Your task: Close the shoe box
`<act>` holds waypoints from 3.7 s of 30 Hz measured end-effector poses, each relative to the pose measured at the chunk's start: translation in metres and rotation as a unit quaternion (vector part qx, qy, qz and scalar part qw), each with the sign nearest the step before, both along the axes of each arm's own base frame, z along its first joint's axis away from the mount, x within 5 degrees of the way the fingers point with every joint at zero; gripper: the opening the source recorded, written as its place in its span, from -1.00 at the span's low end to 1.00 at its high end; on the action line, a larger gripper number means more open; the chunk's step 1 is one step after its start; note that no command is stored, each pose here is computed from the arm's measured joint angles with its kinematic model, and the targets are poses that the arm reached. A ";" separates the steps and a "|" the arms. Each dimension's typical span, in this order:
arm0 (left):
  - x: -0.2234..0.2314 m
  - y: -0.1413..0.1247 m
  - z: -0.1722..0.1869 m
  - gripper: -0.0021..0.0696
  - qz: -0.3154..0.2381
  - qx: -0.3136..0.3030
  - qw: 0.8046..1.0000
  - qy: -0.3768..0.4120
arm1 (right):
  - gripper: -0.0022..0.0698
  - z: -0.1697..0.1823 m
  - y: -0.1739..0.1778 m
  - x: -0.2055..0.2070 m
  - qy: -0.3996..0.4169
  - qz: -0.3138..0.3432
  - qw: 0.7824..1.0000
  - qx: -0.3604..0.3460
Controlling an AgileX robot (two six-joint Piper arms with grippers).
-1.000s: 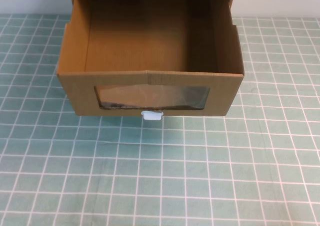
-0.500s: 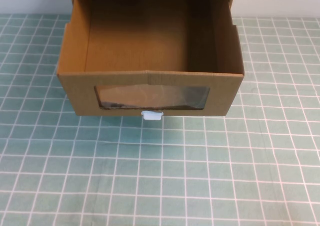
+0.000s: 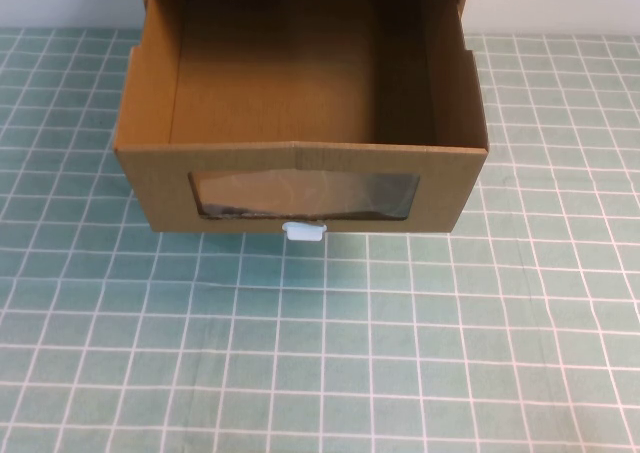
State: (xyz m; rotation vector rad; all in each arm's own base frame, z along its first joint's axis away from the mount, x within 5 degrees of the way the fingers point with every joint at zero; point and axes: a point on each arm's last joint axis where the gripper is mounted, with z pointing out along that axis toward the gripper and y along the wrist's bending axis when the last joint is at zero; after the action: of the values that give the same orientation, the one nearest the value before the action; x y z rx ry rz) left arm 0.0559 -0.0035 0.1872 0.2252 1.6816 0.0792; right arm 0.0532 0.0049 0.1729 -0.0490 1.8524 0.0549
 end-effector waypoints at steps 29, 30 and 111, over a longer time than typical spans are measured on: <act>-0.002 -0.004 0.030 -0.95 -0.027 -0.088 0.983 -0.159 | -0.98 0.052 -0.006 0.000 -0.287 -0.032 0.957 0.010; -0.004 -0.005 0.037 -0.95 -0.037 -0.105 0.975 -0.194 | -0.98 0.061 -0.007 -0.003 -0.333 -0.038 0.942 0.011; 0.290 -0.181 0.262 -0.95 -0.301 0.030 0.941 0.152 | -0.98 0.171 0.209 0.123 0.059 0.634 0.732 -0.242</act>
State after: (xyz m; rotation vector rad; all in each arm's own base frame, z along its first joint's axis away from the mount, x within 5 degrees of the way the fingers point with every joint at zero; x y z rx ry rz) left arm 0.3463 -0.1844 0.4493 0.8220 1.8472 -0.3809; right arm 0.1763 0.2136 0.3442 -1.7075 1.5697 0.5283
